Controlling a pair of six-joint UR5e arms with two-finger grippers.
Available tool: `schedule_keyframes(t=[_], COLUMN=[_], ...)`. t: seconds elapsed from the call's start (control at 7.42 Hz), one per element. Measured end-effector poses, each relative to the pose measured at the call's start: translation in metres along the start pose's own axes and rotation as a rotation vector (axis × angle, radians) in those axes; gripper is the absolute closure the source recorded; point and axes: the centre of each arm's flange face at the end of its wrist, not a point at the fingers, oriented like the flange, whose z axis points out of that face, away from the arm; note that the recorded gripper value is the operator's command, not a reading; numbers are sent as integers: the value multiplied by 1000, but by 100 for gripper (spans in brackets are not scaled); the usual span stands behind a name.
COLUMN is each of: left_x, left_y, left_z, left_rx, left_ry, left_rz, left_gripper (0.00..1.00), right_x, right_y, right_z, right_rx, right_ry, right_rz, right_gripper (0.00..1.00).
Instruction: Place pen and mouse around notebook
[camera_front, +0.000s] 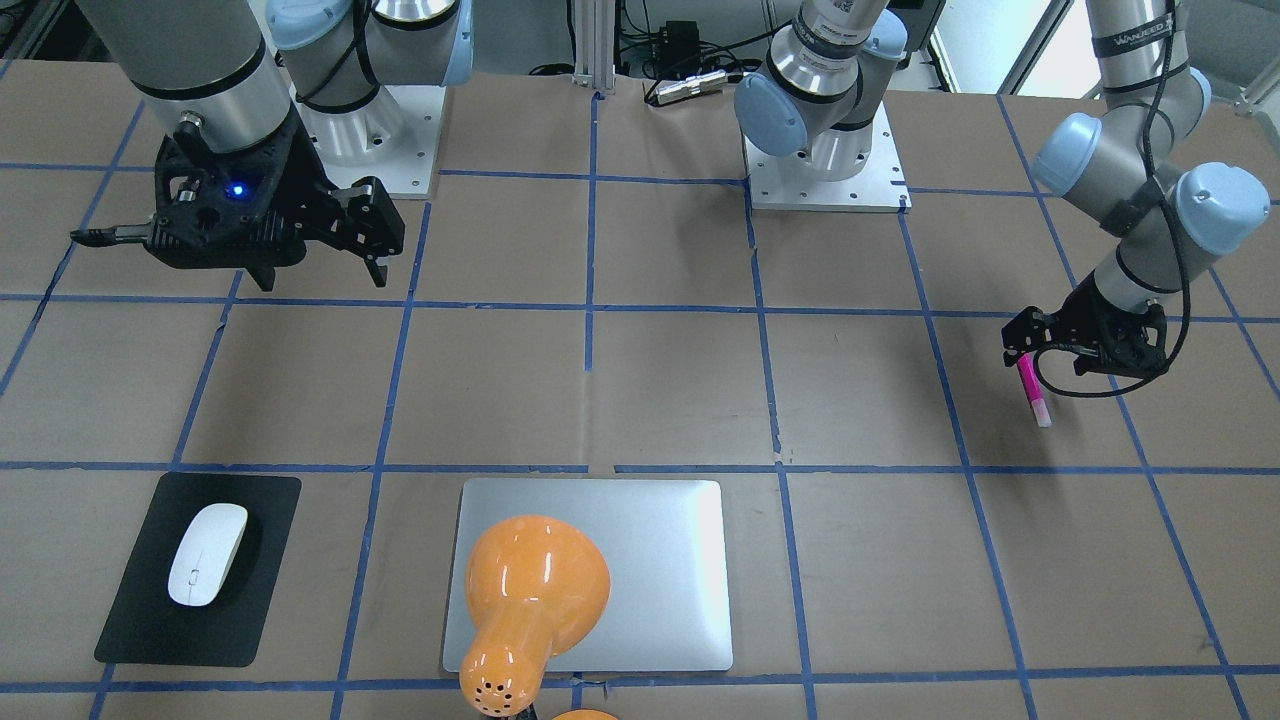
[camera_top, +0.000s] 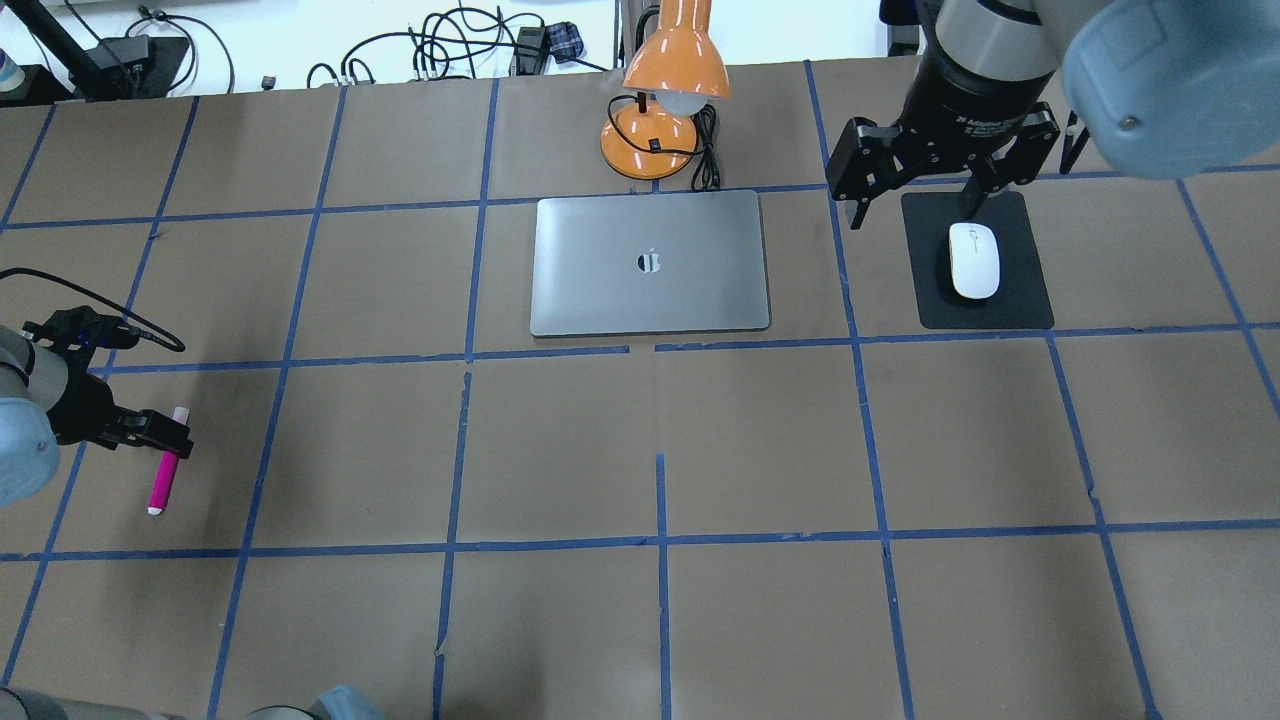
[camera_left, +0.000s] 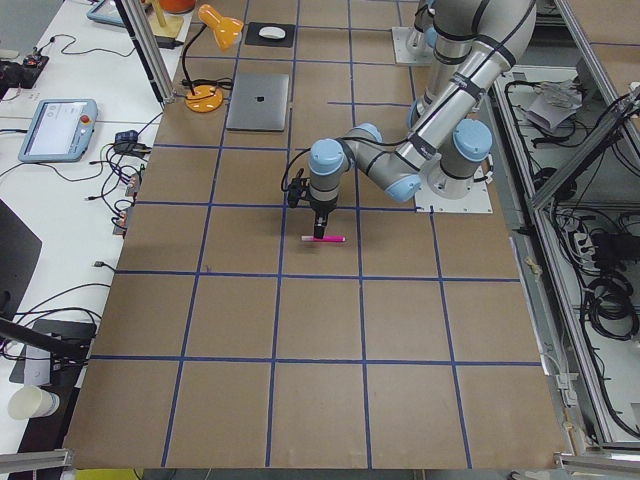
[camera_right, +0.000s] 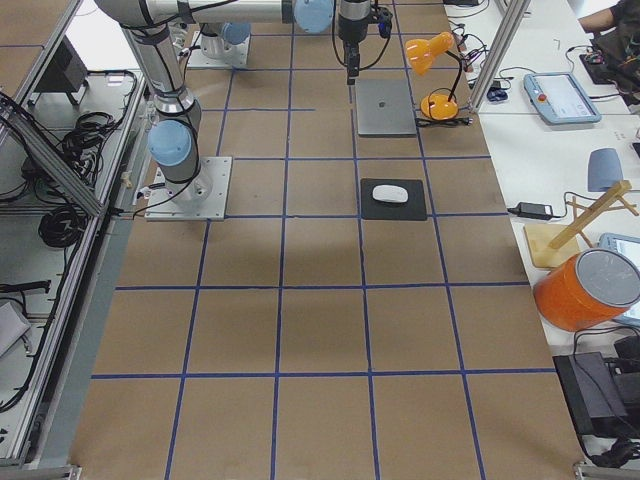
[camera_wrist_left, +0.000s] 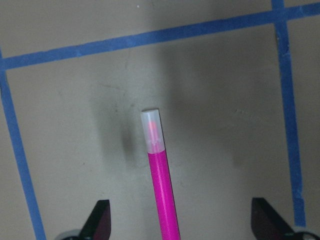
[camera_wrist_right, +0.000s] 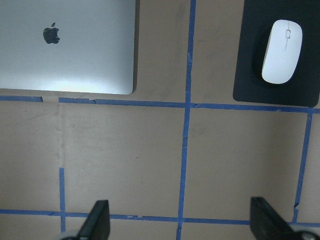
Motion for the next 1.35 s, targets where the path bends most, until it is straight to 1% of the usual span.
schedule_keyframes(t=[0.13,0.27,0.4,0.54,0.67,1.08,1.35], left_x=[-2,-4,-5,-5,-6,-6,-7], left_y=[1,2,1,1,0,0,-1], left_z=[10,19,24,27,28,29,22], left_rx=[-14,-28,-36,-39,-37,-32,-36], left_ry=[12,23,30,32,30,24,11], left_rz=[-5,-7,-8,-9,-10,-11,-28], left_gripper=[6,19,56,90,100,100,100], right_x=[0,0,0,0,0,0,0], right_y=[0,0,0,0,0,0,0], right_z=[0,0,0,0,0,0,-2], right_rx=[0,-1,-2,-1,-1,0,4], right_ry=[1,1,1,0,-1,1,-3], right_rz=[0,1,1,1,1,1,1], right_gripper=[0,0,0,0,0,0,0])
